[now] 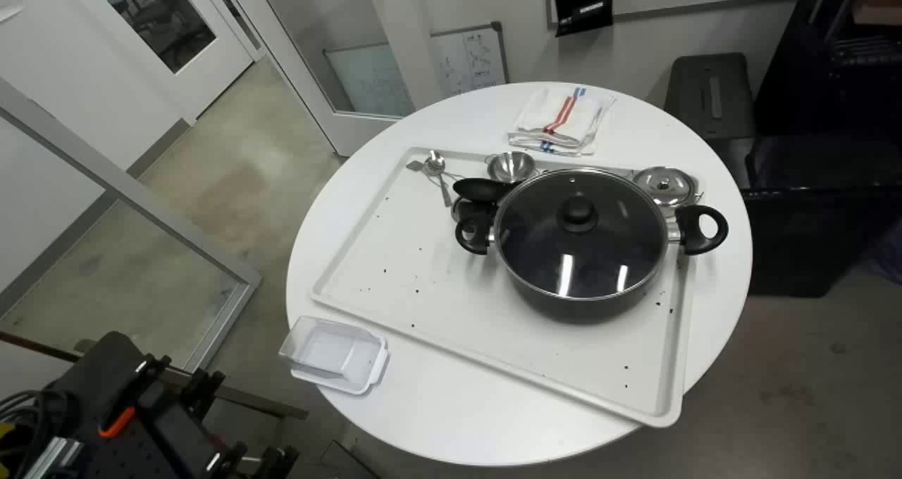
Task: Remove the lid from the pot
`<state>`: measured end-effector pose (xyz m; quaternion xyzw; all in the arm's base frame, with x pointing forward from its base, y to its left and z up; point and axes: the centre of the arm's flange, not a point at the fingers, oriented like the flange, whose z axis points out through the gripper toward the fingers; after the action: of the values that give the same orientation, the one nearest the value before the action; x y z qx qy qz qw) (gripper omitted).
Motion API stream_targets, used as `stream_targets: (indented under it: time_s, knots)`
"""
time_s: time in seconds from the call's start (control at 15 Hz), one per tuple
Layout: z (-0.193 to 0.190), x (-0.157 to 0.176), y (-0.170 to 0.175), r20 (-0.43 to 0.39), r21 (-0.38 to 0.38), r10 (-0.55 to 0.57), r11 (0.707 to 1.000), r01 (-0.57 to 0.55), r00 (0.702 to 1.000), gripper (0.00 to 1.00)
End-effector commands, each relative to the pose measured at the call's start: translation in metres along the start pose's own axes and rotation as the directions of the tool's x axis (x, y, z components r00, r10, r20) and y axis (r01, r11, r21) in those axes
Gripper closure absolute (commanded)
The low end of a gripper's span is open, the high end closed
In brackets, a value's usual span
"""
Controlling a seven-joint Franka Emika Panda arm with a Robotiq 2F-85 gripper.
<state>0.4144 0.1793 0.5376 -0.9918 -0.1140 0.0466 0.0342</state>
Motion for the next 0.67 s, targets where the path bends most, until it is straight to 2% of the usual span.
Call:
stream_targets:
  time_s: [0.0, 0.4, 0.6]
  knots:
    - [0.0, 0.0, 0.0, 0.0, 0.0, 0.0, 1.0, 0.0, 1.0, 0.0]
    - [0.0, 0.0, 0.0, 0.0, 0.0, 0.0, 1.0, 0.0, 1.0, 0.0]
    - [0.006, 0.015, 0.019, -0.012, -0.001, 0.043, 0.999, -0.043, 0.999, 0.0]
